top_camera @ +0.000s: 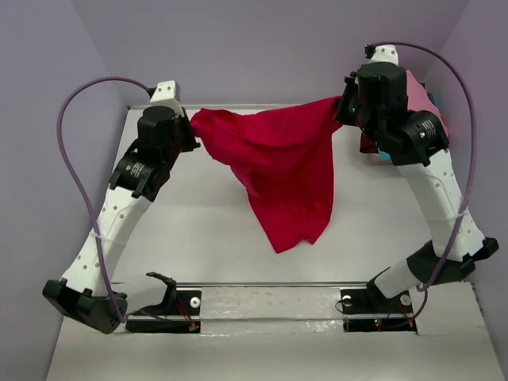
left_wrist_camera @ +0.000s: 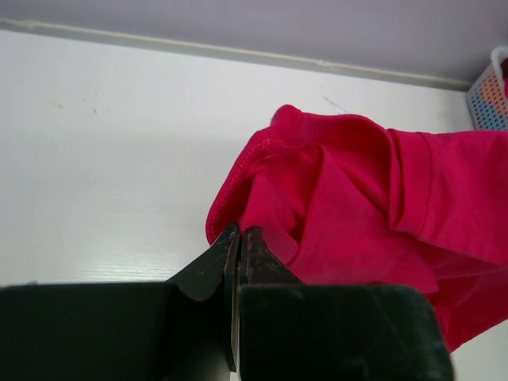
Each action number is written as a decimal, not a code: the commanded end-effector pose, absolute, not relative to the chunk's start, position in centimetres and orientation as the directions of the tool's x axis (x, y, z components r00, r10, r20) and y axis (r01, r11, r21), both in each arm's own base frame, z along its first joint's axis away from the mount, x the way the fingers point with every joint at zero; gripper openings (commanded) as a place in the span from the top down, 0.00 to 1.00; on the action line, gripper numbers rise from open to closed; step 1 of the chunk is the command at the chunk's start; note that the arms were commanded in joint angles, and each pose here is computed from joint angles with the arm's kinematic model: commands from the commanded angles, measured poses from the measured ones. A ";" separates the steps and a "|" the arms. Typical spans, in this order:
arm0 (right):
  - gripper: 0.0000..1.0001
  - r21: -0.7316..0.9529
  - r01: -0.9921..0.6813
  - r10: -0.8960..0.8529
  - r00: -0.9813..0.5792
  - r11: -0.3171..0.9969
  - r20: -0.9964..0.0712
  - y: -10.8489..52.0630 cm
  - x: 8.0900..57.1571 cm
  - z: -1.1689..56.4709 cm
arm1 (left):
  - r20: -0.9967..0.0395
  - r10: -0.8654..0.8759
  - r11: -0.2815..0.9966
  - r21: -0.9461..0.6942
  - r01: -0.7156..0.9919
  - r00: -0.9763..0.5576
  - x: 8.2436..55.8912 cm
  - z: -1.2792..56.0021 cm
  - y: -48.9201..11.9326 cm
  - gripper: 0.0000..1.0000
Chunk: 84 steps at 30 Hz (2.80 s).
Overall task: Fold and stack the t-shirts
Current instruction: Flatten the tshirt out
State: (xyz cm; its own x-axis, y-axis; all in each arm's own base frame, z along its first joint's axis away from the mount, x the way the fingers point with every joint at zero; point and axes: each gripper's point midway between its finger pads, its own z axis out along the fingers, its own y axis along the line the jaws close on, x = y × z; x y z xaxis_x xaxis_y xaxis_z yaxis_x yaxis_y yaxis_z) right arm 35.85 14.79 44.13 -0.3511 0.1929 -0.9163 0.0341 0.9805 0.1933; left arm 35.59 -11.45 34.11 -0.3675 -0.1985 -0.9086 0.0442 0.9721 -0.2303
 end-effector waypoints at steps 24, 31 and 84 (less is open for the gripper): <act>0.93 0.392 -0.294 0.455 0.187 0.872 -0.871 10.3 25.4 55.5 | -0.912 -0.318 0.897 -0.201 0.394 0.258 22.4 54.8 -9.1 0.94; 0.93 0.394 -0.291 0.465 0.244 0.872 -0.851 9.2 24.6 56.2 | -0.899 -0.330 0.879 -0.183 0.440 0.287 21.7 56.1 -9.7 0.94; 0.93 0.215 0.176 0.275 -0.486 0.961 -0.830 13.9 54.9 27.4 | -0.806 -0.300 0.948 -0.309 -0.070 -0.511 55.5 19.8 -12.1 0.94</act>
State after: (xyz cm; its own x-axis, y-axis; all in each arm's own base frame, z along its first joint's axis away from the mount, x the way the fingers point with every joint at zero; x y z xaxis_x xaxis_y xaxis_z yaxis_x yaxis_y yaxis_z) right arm 53.11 13.57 26.67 -0.4856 0.2566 -0.8357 0.1997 0.9632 0.1798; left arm 53.15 -12.25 17.24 -0.5743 -0.2561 -0.7776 -0.0448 0.9582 -0.2826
